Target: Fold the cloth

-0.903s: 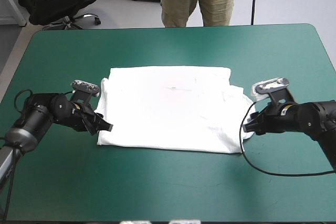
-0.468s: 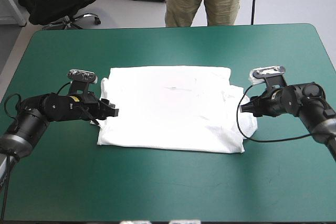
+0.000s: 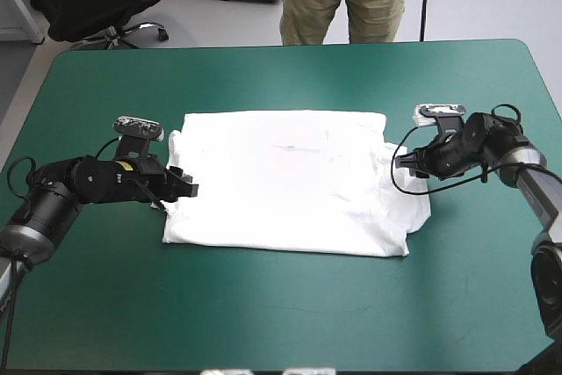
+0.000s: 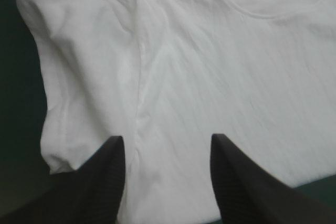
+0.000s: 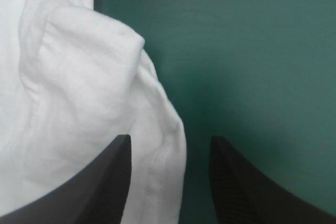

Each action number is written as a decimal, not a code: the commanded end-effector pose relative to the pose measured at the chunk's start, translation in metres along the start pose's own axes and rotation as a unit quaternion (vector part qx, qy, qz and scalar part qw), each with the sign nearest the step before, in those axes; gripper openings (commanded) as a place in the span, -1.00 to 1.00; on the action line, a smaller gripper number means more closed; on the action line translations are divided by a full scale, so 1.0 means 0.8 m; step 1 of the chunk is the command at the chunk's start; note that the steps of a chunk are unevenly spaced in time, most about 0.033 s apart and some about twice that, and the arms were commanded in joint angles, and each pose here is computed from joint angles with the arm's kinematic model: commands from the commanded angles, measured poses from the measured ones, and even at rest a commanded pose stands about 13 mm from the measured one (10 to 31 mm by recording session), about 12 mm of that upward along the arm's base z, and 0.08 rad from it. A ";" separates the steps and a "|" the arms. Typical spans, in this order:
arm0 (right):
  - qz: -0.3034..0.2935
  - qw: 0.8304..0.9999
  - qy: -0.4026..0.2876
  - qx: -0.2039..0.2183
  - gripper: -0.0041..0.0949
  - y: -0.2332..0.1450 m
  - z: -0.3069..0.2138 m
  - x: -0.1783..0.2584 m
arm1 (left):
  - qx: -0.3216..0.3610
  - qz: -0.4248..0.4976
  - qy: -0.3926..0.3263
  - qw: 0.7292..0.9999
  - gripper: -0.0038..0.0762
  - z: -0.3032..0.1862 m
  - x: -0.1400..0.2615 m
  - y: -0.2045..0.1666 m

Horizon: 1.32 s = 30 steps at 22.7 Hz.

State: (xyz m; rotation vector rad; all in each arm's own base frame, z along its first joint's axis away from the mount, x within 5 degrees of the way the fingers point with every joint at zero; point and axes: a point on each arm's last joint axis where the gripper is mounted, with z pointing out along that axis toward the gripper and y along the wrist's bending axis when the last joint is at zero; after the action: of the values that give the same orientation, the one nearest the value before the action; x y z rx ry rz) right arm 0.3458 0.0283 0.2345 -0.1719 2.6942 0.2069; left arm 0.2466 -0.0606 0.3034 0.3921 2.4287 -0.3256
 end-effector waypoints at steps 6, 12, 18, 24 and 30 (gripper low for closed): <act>-0.010 1.000 -0.016 -0.003 -0.39 -0.004 0.007 -0.017 | 0.000 0.004 -0.044 0.999 0.02 -0.015 -0.015 -0.004; -0.040 0.999 -0.012 -0.001 -0.95 -0.005 0.010 -0.017 | 0.001 0.004 -0.039 0.999 0.02 -0.015 -0.014 -0.004; -0.061 0.993 -0.097 0.002 -0.95 0.011 -0.088 -0.038 | 0.001 0.007 -0.034 0.999 0.02 -0.015 -0.013 -0.004; -0.137 0.983 -0.061 -0.107 -0.95 0.090 -0.106 -0.031 | -0.010 0.019 -0.030 0.999 0.02 -0.015 -0.012 -0.002; -0.179 0.972 -0.058 -0.143 -0.95 0.176 -0.048 -0.029 | -0.014 0.026 -0.021 0.999 0.02 -0.015 -0.010 -0.001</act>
State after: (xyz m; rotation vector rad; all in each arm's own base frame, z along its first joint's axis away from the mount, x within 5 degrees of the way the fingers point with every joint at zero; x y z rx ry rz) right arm 0.3265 0.1452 0.2834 -0.7165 2.5487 0.4453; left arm 0.2449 -0.0578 0.3010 0.4516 2.4526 -0.2682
